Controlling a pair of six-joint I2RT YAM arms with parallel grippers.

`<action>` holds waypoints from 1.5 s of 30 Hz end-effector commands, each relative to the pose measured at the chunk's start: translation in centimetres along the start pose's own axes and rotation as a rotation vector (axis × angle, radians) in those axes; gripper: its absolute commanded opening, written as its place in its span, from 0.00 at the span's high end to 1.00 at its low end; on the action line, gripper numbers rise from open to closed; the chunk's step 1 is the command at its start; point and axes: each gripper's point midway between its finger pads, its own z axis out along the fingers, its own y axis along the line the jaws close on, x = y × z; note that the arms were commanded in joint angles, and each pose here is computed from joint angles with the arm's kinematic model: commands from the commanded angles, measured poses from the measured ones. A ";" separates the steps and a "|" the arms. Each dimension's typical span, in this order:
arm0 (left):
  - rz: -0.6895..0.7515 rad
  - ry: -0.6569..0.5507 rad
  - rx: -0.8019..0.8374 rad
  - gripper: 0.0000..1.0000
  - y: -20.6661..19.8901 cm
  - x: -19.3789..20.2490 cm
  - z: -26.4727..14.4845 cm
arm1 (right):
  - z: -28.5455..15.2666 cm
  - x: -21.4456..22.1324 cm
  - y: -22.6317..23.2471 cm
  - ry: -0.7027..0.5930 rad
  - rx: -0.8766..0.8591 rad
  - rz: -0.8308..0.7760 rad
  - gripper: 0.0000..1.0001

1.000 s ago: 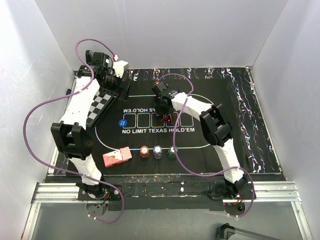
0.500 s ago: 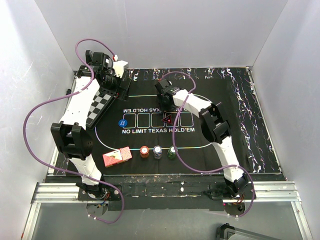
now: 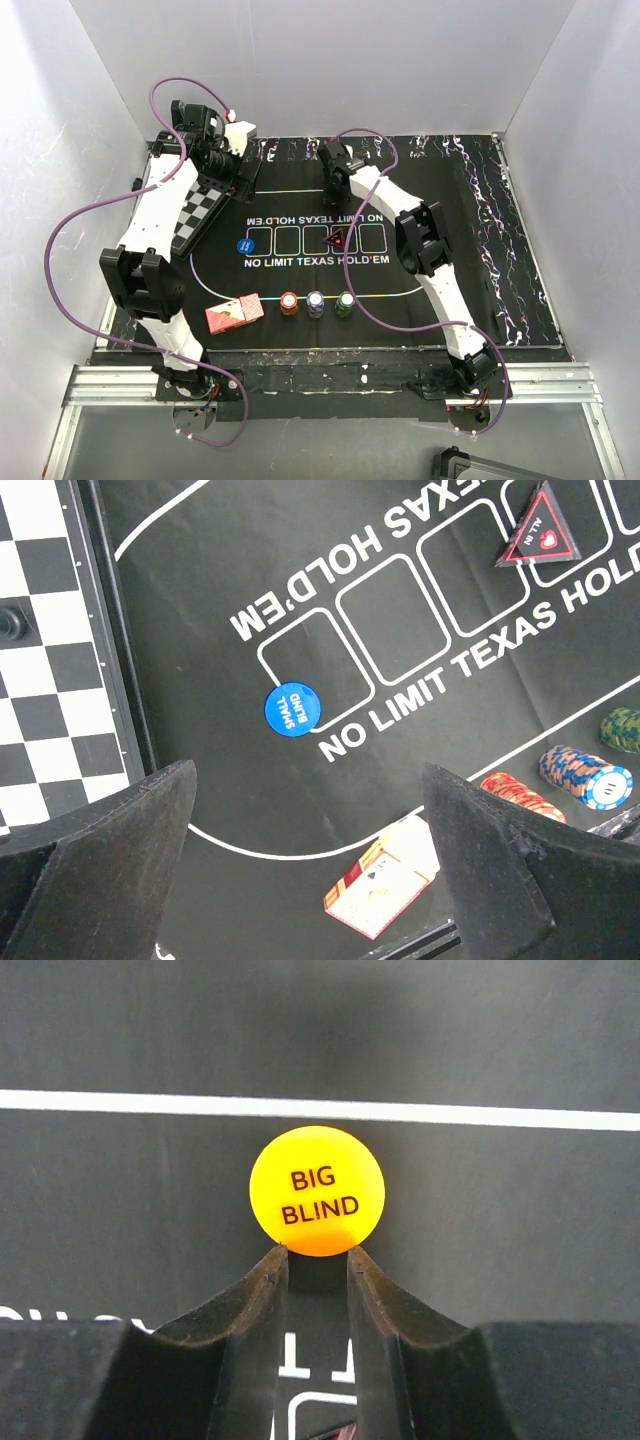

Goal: Distribute texas hold em gaming equipment

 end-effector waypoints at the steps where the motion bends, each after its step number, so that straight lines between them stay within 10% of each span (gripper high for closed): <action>1: 0.035 -0.037 -0.030 0.05 -0.1 -0.1 -2.4 | 0.9 -2.1 -1.3 0.031 -0.048 0.166 0.64; 12: 0.019 -0.015 -0.027 0.05 0.6 0.0 -1.3 | -0.5 -6.3 -1.9 -0.066 -0.104 0.231 0.63; 26: -0.014 -0.054 -0.008 0.02 -0.4 -0.7 -2.9 | -8.1 1.6 2.3 -0.060 -0.135 -0.093 0.23; 45: -0.015 -0.042 -0.029 0.02 -0.7 0.5 -4.0 | -6.0 8.2 1.8 0.043 0.001 -0.290 0.22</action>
